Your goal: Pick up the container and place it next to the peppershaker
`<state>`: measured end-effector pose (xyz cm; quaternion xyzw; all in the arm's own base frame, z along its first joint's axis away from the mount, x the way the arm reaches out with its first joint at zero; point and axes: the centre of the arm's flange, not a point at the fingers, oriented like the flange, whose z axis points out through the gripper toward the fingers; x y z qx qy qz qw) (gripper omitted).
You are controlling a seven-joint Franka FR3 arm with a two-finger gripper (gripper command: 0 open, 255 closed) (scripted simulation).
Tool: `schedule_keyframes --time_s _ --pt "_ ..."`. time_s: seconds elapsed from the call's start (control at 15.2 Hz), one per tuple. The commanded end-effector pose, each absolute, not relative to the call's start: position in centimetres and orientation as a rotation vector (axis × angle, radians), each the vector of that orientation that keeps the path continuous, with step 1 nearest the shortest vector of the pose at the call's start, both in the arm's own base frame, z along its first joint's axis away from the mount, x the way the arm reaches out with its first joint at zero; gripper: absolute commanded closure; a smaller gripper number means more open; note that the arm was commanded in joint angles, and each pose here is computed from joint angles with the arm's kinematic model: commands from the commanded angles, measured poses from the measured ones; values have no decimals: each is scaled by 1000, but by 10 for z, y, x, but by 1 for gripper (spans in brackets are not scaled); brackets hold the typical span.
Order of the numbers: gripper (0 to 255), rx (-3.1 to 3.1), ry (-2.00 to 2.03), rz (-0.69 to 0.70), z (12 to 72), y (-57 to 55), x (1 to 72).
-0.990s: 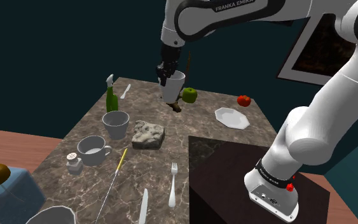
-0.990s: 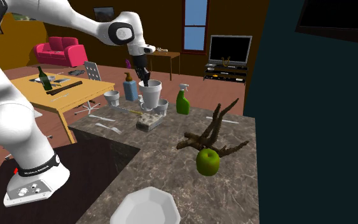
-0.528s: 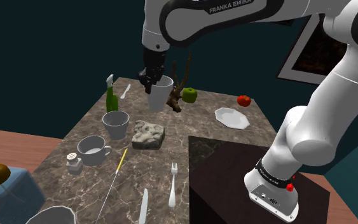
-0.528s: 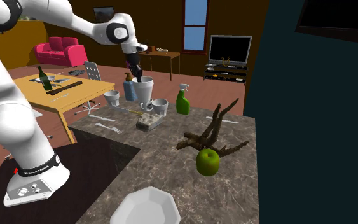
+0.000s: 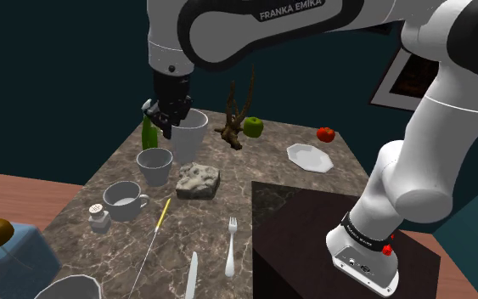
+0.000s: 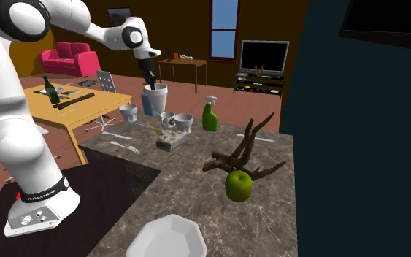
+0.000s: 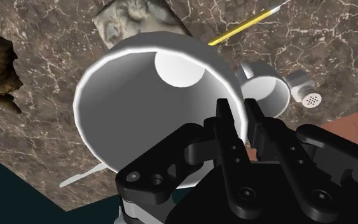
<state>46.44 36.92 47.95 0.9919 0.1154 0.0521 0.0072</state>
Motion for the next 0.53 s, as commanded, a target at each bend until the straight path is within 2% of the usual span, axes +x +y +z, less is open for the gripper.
schedule_keyframes --time_s 0.0,0.46 --pt "255 3103 358 163 484 395 459" --pt "255 3103 358 163 484 486 444"
